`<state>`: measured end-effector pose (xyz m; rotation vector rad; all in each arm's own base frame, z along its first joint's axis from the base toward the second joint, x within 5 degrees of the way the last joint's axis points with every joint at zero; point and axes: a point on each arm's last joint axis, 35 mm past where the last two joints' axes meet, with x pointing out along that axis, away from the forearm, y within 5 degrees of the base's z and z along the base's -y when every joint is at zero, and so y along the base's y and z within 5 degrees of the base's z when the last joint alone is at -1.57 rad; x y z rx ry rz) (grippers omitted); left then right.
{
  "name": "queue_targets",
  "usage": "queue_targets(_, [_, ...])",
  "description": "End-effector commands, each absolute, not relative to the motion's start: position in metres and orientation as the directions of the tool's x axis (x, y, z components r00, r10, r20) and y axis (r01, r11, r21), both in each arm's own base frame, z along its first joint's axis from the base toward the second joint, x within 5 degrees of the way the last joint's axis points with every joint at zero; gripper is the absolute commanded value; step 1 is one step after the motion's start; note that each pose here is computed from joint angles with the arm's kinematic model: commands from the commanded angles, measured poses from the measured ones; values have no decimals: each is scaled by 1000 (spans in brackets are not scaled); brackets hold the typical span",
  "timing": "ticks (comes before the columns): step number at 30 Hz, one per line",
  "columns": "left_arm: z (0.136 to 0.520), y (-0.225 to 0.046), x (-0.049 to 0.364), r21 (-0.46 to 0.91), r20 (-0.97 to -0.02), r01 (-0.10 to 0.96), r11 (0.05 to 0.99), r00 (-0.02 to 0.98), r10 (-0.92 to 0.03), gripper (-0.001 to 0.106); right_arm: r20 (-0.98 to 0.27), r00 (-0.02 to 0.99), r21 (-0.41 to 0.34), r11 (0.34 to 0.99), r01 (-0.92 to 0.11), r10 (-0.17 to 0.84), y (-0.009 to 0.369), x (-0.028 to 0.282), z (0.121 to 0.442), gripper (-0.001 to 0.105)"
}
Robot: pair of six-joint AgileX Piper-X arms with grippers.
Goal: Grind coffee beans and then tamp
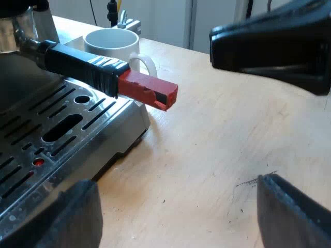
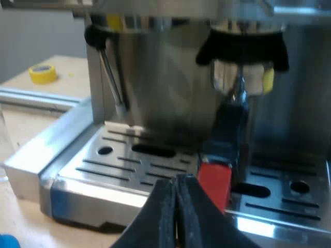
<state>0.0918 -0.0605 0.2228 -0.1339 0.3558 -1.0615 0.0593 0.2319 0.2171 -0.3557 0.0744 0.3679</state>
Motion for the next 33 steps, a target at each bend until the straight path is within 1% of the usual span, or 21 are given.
queue_targets(1, [225, -61, 92, -258, -205, 839, 480, 438, -875, 65, -120, 935, -336, 872, -355, 334, 235, 59, 225, 12])
queue_targets(2, [225, -61, 92, -258, -205, 839, 478, 436, -876, 65, -120, 935, -337, 872, -355, 335, 235, 59, 226, 18])
queue_targets(4, [225, -61, 92, -258, -205, 839, 479, 437, -876, 65, -120, 935, -337, 872, -355, 335, 235, 59, 226, 42])
queue_targets(5, [225, -61, 92, -258, -205, 839, 479, 437, -876, 65, -120, 935, -337, 872, -355, 335, 235, 59, 226, 47])
queue_targets(6, [225, -61, 92, -258, -205, 839, 479, 437, -876, 65, -119, 935, -336, 873, -355, 335, 235, 59, 226, 59])
queue_targets(7, [225, -61, 92, -258, -205, 839, 479, 437, -876, 65, -118, 935, -334, 873, -355, 335, 236, 59, 227, 65])
queue_targets(10, [225, -61, 92, -258, -205, 839, 479, 437, -876, 65, -116, 937, -333, 875, -350, 331, 236, 59, 228, 68])
queue_targets(12, [225, -61, 92, -258, -205, 839, 479, 437, -876, 65, -119, 945, -352, 877, -327, 305, 241, 60, 237, 64])
queue_targets(14, [226, -61, 92, -257, -203, 840, 479, 437, -876, 65, -133, 947, -358, 877, -322, 293, 244, 64, 242, 64])
queue_targets(16, [226, -61, 92, -254, -200, 841, 478, 438, -876, 65, -164, 947, -329, 890, -315, 275, 247, 69, 249, 64])
queue_targets(19, [230, -63, 90, -245, -161, 881, 405, 374, -913, 65, -253, 925, -289, 890, -353, 285, 249, 80, 254, 64])
queue_targets(21, [231, -63, 90, -242, -150, 892, 381, 354, -923, 65, -315, 908, -275, 888, -367, 277, 247, 85, 256, 64])
queue_targets(25, [231, -64, 89, -243, -150, 897, 370, 342, -928, 65, -459, 851, -225, 894, -388, 254, 240, 100, 259, 64])
queue_targets(26, [231, -64, 89, -243, -150, 898, 367, 339, -929, 65, -474, 842, -213, 894, -393, 257, 239, 101, 259, 64])
queue_targets(28, [231, -65, 89, -243, -150, 901, 361, 333, -931, 65, -539, 806, -166, 907, -387, 245, 234, 111, 260, 64])
queue_targets(31, [231, -65, 88, -243, -150, 903, 355, 327, -933, 65, -607, 756, -109, 916, -386, 246, 228, 122, 262, 64])
queue_targets(33, [231, -65, 88, -243, -150, 903, 355, 327, -933, 65, -626, 742, -87, 923, -374, 242, 225, 129, 264, 64])
